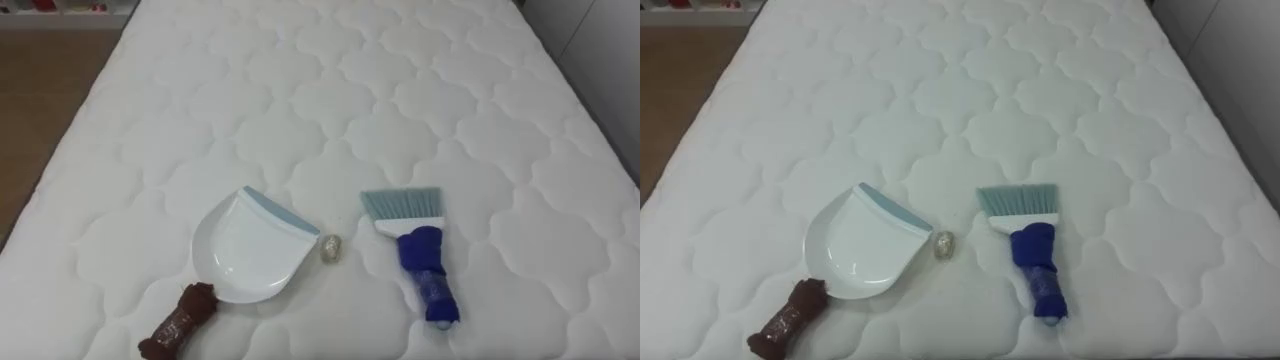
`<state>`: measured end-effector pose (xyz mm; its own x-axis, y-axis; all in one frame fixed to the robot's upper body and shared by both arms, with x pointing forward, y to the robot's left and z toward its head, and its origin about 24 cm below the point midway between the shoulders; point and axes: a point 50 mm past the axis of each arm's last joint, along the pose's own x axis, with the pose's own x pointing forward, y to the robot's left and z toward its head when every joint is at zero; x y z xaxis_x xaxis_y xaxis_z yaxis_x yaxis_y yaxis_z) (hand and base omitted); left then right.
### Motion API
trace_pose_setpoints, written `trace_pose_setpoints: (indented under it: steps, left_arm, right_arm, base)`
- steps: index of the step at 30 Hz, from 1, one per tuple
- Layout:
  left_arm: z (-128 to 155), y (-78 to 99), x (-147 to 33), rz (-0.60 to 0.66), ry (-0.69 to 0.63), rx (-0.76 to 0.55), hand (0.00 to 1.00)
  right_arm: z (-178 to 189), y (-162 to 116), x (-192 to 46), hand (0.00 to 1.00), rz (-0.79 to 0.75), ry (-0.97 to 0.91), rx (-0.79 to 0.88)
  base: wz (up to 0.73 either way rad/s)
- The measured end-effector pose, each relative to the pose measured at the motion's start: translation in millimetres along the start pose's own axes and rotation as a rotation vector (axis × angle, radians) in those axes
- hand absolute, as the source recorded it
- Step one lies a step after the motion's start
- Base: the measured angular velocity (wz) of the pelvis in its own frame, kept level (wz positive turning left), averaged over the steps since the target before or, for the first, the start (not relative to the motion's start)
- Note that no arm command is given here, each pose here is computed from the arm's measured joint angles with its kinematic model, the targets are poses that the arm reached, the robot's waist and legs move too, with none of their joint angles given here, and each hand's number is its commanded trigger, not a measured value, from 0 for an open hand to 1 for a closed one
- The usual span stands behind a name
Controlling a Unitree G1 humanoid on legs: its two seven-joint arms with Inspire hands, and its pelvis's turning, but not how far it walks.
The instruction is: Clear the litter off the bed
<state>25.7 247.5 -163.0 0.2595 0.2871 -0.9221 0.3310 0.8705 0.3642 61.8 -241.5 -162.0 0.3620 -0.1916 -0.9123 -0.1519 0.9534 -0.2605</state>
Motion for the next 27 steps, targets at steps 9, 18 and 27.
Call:
trace_pose_setpoints:
  steps: [9, 18, 27]
  left_arm:
    - [0.4, 0.4, 0.0, 0.008, -0.005, -0.002, 0.0]
    - [5.0, 7.0, -0.2, 0.124, -0.04, -0.03, 0.0]
    - [18.1, 31.6, -3.6, 0.375, -0.122, -0.269, 0.0]
  right_arm:
    - [0.8, -0.1, 0.2, 0.0, 0.0, -0.002, -0.002]
    - [0.8, 0.6, 0.1, 0.0, -0.01, -0.002, -0.008]
    - [0.4, -0.9, -0.1, 0.0, -0.051, -0.006, -0.018]
  base:
    - [0.0]
    - [0.0]
    - [0.0]
